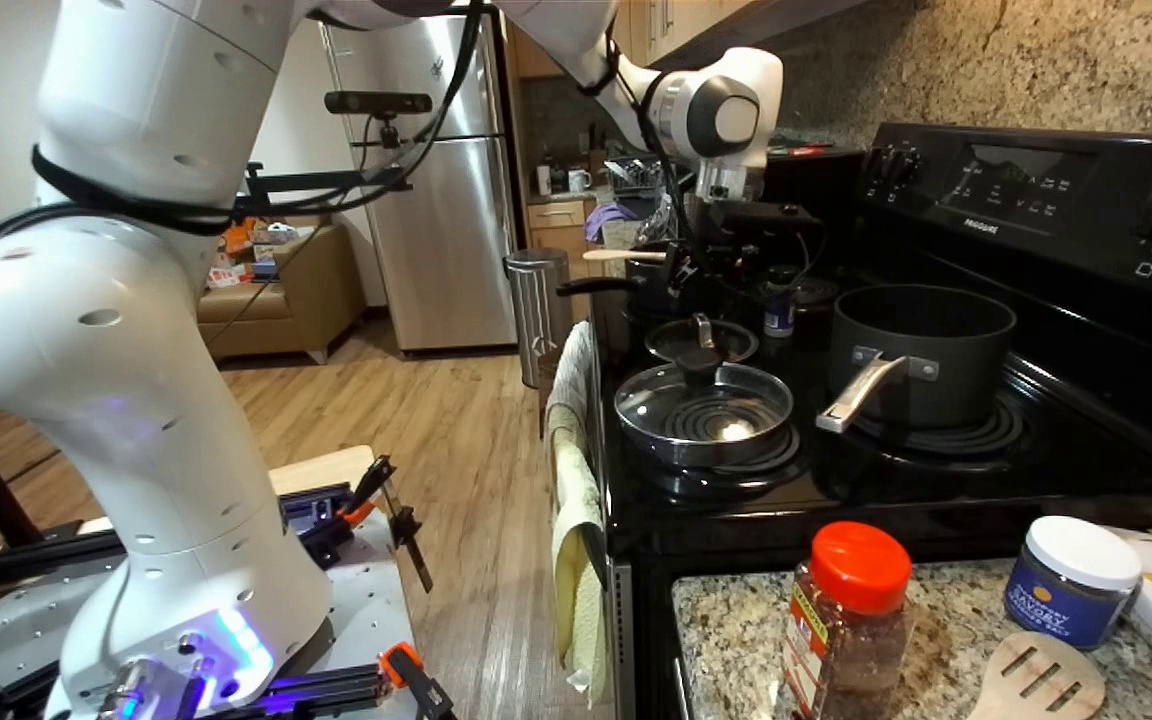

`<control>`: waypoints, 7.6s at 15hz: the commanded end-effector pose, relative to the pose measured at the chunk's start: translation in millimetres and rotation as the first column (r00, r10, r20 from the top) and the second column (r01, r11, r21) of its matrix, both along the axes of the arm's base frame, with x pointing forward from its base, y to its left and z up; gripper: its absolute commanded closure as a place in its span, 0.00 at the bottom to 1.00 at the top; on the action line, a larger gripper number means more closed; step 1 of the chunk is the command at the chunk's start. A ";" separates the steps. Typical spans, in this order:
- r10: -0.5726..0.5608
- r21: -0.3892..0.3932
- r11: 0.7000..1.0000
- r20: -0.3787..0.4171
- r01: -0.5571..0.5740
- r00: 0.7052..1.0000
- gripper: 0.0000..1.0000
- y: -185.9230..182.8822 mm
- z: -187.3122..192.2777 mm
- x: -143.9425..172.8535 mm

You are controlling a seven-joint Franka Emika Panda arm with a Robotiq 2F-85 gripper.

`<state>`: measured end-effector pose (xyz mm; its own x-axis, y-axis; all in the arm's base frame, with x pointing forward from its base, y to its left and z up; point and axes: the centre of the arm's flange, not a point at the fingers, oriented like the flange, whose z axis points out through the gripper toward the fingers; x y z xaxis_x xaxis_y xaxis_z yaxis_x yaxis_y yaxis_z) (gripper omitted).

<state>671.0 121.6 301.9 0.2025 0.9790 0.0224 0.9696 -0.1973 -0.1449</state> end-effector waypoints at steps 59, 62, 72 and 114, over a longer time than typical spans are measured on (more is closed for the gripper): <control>-0.670 0.108 0.743 0.109 0.661 0.735 0.95 -186.4 192.4 -26.4; -0.678 0.103 0.735 0.103 0.670 0.727 0.80 -194.9 186.3 -26.1; -0.786 0.177 0.616 0.076 0.768 0.613 0.95 -241.9 189.4 -1.9; -0.792 0.186 0.607 0.067 0.773 0.606 0.95 -299.6 115.4 45.3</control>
